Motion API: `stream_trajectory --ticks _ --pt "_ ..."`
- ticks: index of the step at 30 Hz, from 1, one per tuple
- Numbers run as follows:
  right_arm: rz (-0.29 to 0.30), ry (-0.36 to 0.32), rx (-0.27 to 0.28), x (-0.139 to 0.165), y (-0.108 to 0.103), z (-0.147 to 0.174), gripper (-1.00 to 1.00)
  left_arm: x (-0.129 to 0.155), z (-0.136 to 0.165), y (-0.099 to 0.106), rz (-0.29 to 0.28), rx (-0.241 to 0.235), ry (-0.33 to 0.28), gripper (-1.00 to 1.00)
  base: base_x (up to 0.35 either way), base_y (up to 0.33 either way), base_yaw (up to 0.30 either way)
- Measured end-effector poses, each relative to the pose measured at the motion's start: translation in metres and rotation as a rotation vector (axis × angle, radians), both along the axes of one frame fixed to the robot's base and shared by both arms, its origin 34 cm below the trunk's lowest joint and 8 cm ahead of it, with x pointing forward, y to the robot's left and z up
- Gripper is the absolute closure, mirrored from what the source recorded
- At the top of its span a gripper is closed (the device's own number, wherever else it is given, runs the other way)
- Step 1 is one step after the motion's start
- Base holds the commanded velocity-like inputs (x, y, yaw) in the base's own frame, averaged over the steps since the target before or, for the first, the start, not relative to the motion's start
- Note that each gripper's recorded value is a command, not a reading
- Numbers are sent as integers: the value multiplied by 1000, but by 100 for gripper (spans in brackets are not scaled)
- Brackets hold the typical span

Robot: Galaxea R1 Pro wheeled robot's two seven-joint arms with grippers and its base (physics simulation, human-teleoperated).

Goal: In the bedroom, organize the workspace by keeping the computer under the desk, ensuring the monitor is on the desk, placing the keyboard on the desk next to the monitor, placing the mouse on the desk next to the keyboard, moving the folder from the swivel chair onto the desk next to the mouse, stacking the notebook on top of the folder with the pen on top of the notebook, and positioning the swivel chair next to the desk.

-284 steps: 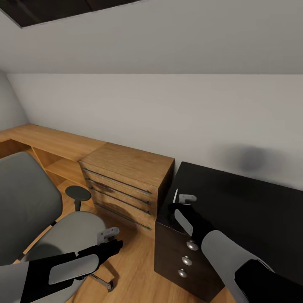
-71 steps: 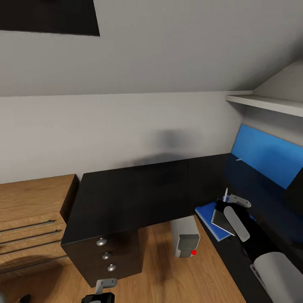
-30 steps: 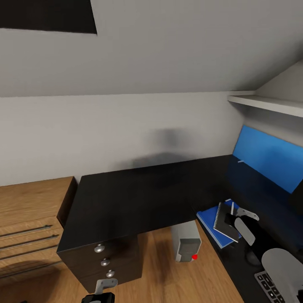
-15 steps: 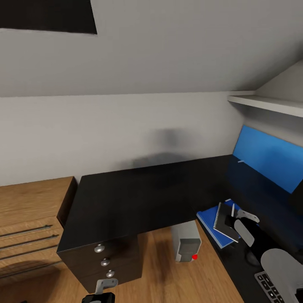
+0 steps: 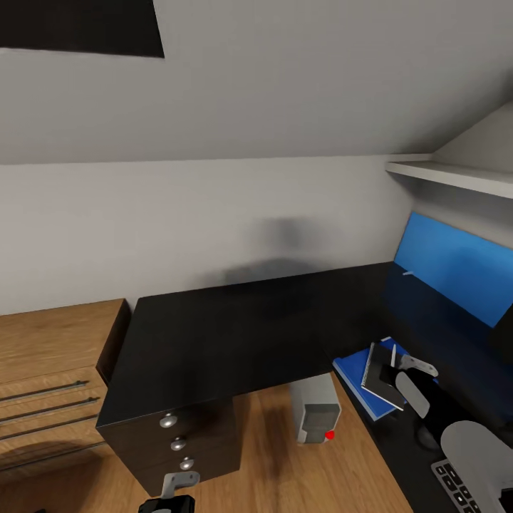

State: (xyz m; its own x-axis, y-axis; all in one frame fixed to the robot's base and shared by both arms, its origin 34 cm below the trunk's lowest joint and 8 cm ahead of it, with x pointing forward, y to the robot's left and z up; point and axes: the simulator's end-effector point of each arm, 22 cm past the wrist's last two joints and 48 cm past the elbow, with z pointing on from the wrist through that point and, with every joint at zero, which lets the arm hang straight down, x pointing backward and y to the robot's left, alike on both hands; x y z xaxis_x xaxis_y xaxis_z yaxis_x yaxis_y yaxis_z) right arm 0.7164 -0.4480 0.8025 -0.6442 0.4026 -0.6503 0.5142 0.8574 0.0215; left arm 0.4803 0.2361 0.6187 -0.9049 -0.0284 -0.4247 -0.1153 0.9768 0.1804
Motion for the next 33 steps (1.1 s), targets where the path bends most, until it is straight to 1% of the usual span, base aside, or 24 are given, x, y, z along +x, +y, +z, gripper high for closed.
stream_trajectory --ticks 9,26,33 --pt "7 -4 0 2 4 1 100 0 0 -1 -1 -2 -1 -100 0 0 0" --pt "10 -3 1 -2 6 18 100 -5 18 -2 -1 -3 1 -100 0 0 0" --pt "14 -3 6 -2 10 17 100 -5 18 -2 -1 -3 1 -100 0 0 0"
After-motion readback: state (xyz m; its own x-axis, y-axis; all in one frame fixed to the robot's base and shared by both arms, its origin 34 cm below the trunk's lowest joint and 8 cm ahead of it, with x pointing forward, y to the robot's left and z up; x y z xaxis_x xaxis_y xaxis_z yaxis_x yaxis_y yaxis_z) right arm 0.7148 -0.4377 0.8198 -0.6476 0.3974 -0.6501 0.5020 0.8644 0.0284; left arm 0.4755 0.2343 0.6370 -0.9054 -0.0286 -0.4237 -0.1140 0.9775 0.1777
